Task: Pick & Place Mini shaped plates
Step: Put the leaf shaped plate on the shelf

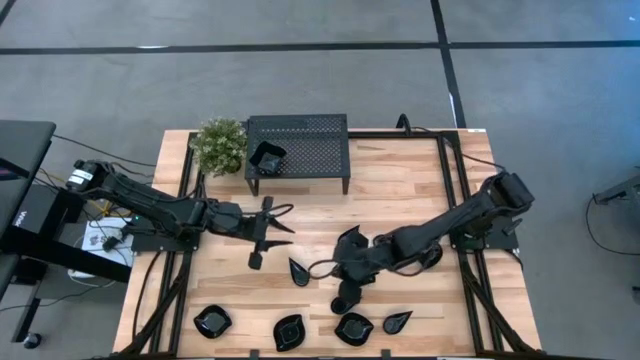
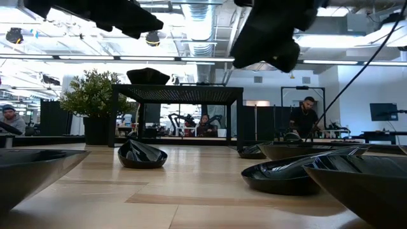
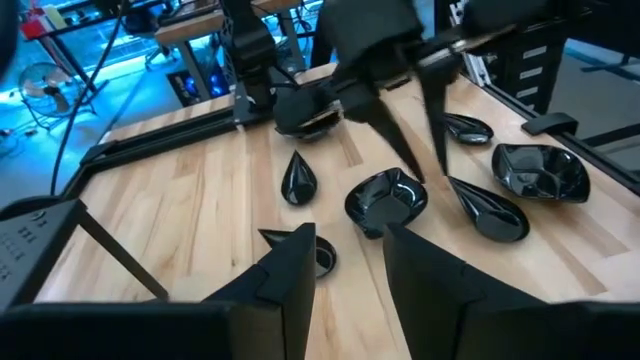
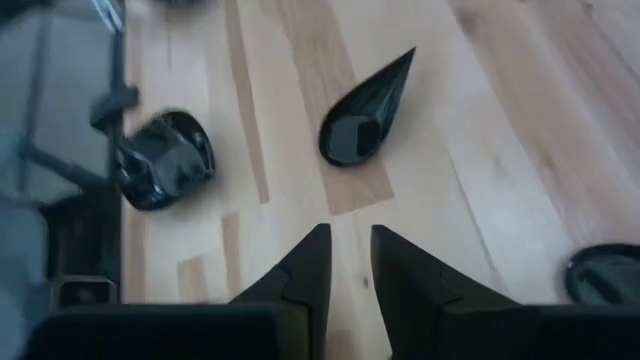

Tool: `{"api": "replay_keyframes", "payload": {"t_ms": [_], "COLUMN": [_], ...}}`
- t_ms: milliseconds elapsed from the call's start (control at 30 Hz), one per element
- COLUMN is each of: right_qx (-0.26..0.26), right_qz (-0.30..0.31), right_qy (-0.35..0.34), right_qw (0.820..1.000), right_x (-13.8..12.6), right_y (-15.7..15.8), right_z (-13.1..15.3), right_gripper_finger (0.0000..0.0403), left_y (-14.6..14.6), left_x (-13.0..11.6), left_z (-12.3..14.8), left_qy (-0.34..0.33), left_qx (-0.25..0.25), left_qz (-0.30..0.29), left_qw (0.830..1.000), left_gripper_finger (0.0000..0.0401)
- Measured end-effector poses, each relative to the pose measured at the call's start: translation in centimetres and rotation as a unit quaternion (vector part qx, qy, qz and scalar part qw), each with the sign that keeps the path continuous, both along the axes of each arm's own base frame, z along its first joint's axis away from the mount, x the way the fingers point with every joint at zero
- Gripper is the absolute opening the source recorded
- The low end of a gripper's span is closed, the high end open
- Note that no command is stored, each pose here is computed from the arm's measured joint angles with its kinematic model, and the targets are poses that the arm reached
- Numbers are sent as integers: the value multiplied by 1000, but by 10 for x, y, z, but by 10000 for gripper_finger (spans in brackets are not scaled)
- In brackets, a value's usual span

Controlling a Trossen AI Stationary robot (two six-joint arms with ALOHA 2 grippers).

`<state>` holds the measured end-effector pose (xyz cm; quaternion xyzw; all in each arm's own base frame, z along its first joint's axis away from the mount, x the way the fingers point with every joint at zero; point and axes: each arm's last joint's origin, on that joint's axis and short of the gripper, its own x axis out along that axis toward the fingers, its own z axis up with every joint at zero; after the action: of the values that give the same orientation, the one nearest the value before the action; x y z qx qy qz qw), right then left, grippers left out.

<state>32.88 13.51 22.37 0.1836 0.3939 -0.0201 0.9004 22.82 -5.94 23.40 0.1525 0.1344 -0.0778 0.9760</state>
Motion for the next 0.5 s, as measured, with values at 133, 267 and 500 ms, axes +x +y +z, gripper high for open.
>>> {"api": "replay_keyframes", "payload": {"t_ms": [133, 267, 500], "right_qx": [-21, -33, -21], "right_qz": [20, 27, -29], "right_qy": [17, 28, 110], "right_qw": [999, 999, 993], "right_x": [14, 24, 14], "right_y": [7, 10, 5], "right_z": [2, 3, -6], "right_gripper_finger": [69, 69, 69], "left_y": [0, 0, 0], "left_x": [0, 0, 0], "left_z": [1, 1, 1], "left_qy": [-3, -3, -6], "left_qx": [0, 0, 2], "left_qz": [0, -1, -1], "left_qw": [1000, 1000, 1000], "left_gripper_finger": [122, 122, 122]}}
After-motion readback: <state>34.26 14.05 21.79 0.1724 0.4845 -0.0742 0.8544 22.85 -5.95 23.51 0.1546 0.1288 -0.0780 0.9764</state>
